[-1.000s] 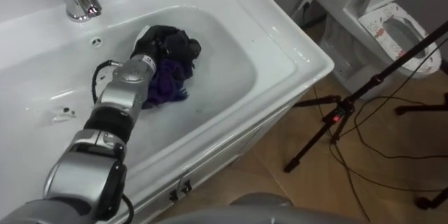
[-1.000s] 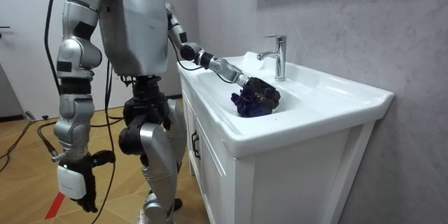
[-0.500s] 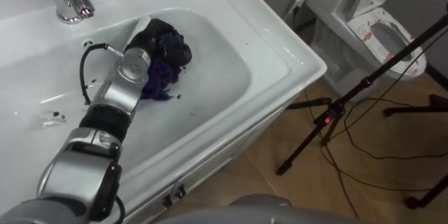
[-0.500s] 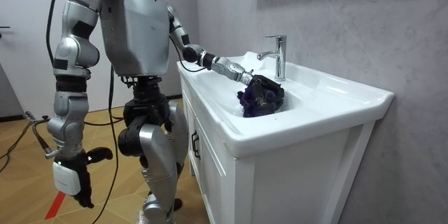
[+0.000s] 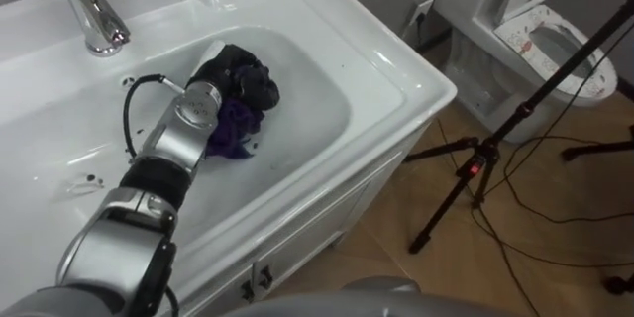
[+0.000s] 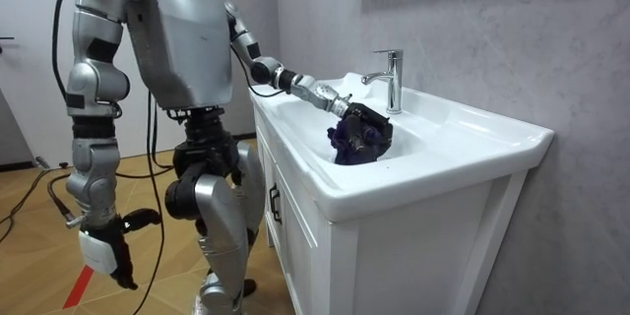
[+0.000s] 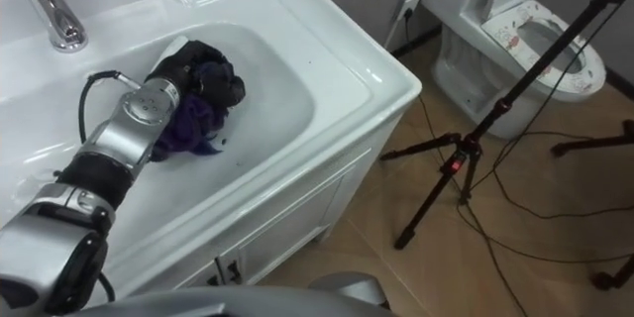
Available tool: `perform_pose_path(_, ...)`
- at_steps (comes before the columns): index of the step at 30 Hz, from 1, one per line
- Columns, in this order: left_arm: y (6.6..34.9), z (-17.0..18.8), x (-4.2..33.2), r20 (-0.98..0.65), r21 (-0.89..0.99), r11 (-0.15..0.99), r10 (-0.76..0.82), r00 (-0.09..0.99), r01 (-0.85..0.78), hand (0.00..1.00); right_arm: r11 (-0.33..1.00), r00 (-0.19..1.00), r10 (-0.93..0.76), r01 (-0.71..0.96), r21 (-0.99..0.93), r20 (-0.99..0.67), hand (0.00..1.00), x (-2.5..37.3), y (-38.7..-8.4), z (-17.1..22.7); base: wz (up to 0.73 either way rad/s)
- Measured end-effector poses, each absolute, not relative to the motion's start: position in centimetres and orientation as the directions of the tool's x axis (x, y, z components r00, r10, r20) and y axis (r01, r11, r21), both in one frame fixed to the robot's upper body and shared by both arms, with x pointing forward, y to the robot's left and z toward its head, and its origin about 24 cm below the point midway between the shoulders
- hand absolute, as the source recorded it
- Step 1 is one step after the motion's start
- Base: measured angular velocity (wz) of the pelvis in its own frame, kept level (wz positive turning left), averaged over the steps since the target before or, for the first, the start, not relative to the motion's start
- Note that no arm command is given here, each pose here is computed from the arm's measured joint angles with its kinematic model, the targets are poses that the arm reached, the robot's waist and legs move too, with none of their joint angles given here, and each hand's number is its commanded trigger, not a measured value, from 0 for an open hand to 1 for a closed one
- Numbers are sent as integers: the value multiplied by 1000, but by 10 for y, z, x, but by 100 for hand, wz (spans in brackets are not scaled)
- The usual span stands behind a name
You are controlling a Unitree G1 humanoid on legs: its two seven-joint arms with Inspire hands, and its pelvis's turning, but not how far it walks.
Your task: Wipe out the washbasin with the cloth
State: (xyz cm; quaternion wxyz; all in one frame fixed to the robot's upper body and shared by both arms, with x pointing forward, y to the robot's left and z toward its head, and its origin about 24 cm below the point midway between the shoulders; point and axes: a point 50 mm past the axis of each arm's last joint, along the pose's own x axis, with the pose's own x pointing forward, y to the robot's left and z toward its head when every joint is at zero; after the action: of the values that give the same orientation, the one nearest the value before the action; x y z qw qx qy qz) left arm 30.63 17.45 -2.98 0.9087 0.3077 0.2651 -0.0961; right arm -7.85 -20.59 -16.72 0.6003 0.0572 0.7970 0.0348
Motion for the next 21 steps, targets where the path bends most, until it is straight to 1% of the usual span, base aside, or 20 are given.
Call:
perform_pose_path(9,177,-34,304,-561,488,806,-5,827,336,100,991,-276,135,49,126,-952,0,-80,-206,-167,0)
perform_pose_path(15,173,-35,303,-569,353,888,-45,821,293,100,990,-266,141,46,133,-954,0,-76,-206,-168,0)
perform_pose_path(21,162,-36,302,-572,307,895,-98,815,323,100,989,-243,145,31,141,-959,0,-70,-207,-168,2)
